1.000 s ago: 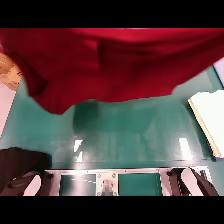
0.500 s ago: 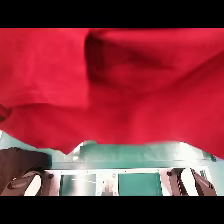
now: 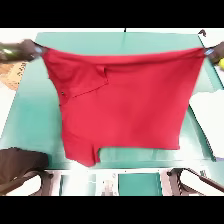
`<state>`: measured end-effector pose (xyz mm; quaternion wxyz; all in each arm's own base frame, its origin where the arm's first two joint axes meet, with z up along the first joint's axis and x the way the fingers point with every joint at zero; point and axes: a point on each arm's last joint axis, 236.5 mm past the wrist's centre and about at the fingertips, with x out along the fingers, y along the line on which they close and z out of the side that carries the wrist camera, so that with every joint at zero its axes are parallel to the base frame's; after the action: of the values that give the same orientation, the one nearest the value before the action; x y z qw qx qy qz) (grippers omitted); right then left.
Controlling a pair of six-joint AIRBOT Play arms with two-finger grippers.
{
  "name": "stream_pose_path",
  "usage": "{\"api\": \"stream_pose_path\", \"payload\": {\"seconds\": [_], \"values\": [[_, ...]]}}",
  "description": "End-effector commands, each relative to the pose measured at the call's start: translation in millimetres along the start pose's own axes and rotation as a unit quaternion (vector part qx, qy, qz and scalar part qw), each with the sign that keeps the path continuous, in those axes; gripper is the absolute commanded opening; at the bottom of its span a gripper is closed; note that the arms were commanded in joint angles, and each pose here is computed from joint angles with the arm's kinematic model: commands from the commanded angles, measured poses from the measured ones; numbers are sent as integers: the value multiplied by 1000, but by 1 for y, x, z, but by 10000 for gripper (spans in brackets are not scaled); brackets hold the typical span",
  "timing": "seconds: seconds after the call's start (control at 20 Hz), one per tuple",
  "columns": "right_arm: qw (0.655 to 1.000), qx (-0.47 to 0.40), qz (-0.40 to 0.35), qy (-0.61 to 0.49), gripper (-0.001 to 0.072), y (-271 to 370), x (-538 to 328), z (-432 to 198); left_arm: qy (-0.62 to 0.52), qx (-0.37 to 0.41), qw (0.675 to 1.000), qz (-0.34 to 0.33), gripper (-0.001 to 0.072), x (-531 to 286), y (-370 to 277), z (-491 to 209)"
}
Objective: Fold the shirts.
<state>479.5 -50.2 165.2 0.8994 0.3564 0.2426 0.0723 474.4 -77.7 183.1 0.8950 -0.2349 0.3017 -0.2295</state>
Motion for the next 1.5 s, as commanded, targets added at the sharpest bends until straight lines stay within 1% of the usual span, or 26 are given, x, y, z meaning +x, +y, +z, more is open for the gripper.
{"api": "stream_pose_path", "payload": {"seconds": [0.0,0.15,0.25,0.5,0.65,0.8,0.9,1.1,1.3,1.45], "values": [[995,51,-44,71,13,-78,82,-51,-1,-68,997,45,23,79,74,-29],[992,64,-51,92,14,-109,123,-56,-13,-95,993,69,23,107,107,-32],[993,61,-48,93,15,-116,140,-51,-11,-88,993,76,23,117,119,-34],[996,39,-33,71,15,-108,161,-22,-45,-82,990,101,23,120,136,-16],[998,25,-35,35,15,-103,160,5,-45,-63,992,101,23,119,135,-14],[999,20,-29,39,15,-96,162,4,-43,-61,992,97,23,120,133,-13],[997,6,-24,70,14,-95,162,-12,-17,-55,995,86,23,120,128,-25],[977,-67,-62,192,13,-121,144,-64,98,-3,993,71,23,117,121,-76],[951,-93,-94,280,14,-144,120,-99,174,7,980,99,23,105,133,-111],[942,-94,-102,306,14,-151,114,-114,189,9,976,105,23,102,136,-117]]}}
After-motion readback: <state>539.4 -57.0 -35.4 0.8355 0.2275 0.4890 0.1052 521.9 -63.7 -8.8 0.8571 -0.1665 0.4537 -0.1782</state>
